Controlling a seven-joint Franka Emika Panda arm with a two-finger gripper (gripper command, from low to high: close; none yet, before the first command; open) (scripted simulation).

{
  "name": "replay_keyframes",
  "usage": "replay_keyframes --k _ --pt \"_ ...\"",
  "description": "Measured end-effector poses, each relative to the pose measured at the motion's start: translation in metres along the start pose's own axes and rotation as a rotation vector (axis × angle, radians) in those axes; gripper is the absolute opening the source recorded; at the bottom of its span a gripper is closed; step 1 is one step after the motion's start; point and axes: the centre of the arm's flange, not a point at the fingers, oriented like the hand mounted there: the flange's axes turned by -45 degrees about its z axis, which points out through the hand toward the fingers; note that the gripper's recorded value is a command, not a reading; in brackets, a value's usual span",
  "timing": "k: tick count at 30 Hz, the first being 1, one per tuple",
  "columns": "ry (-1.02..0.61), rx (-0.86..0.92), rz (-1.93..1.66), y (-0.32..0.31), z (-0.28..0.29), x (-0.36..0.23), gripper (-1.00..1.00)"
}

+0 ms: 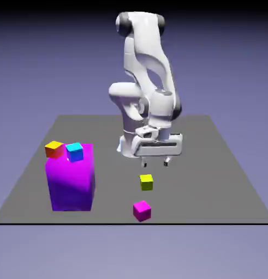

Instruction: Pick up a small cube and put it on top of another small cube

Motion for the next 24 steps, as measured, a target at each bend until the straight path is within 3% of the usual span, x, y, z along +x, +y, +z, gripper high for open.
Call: replay_keyframes --k 12,24 --pt "-0.385 0.122 -0.086 -0.054 0.081 -0.037 0.00" --pt "-0.373 0.230 -0.084 -0.061 0.039 -0.024 0.00"
